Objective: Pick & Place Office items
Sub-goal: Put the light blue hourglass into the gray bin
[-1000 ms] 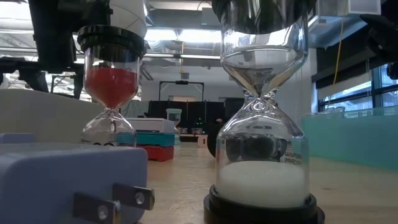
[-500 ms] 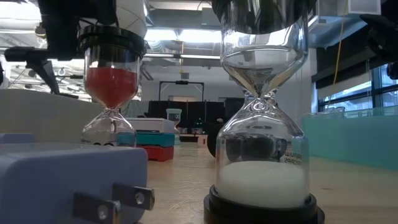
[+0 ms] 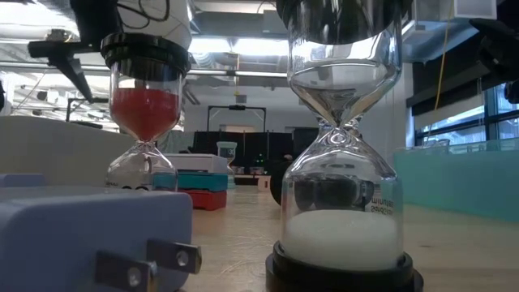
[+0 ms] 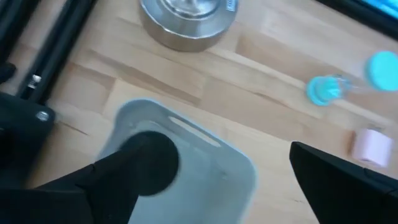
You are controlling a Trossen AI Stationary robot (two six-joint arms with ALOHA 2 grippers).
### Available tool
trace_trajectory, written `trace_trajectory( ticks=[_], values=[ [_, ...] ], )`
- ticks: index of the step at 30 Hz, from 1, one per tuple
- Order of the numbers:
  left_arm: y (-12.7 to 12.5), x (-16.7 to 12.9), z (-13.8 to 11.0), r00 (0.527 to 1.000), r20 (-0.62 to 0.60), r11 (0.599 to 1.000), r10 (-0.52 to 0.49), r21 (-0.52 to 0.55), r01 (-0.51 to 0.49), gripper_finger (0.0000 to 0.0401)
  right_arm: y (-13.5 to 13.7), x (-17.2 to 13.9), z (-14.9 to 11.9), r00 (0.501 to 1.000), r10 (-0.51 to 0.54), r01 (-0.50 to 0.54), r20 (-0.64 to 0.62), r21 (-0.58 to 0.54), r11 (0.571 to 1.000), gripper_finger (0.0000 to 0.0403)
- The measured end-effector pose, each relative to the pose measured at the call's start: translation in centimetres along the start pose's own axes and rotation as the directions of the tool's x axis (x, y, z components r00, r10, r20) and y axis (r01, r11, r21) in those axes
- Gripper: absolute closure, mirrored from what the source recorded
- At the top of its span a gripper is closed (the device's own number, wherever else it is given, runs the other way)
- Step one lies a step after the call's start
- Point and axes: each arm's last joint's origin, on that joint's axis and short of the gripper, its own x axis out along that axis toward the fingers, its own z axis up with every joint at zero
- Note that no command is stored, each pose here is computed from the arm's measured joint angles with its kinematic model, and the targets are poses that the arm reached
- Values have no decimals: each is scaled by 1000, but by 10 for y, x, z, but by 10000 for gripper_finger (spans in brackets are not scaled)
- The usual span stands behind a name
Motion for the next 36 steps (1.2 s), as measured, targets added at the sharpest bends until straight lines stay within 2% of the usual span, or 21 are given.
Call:
trace_trajectory(
  ticks=[5, 12, 17, 27, 36],
  values=[
    [-11, -3, -3, 995, -30, 995, -96, -25, 95, 3, 0, 0, 0, 1000, 0, 0, 0, 0, 1000, 3],
    [-33, -1, -15, 967, -36, 967, -251, 28, 253, 3, 0, 0, 0, 1000, 0, 0, 0, 0, 1000, 3],
    [-51, 8, -29, 946, -35, 945, -322, 51, 324, 3, 0, 0, 0, 1000, 0, 0, 0, 0, 1000, 3],
    [-108, 21, -47, 975, -21, 969, -220, 108, 221, 2, 0, 0, 0, 1000, 0, 0, 0, 0, 1000, 3],
    [-147, 54, -59, 992, 47, 988, -117, 102, 112, 3, 0, 0, 0, 1000, 0, 0, 0, 0, 1000, 3]
  ],
)
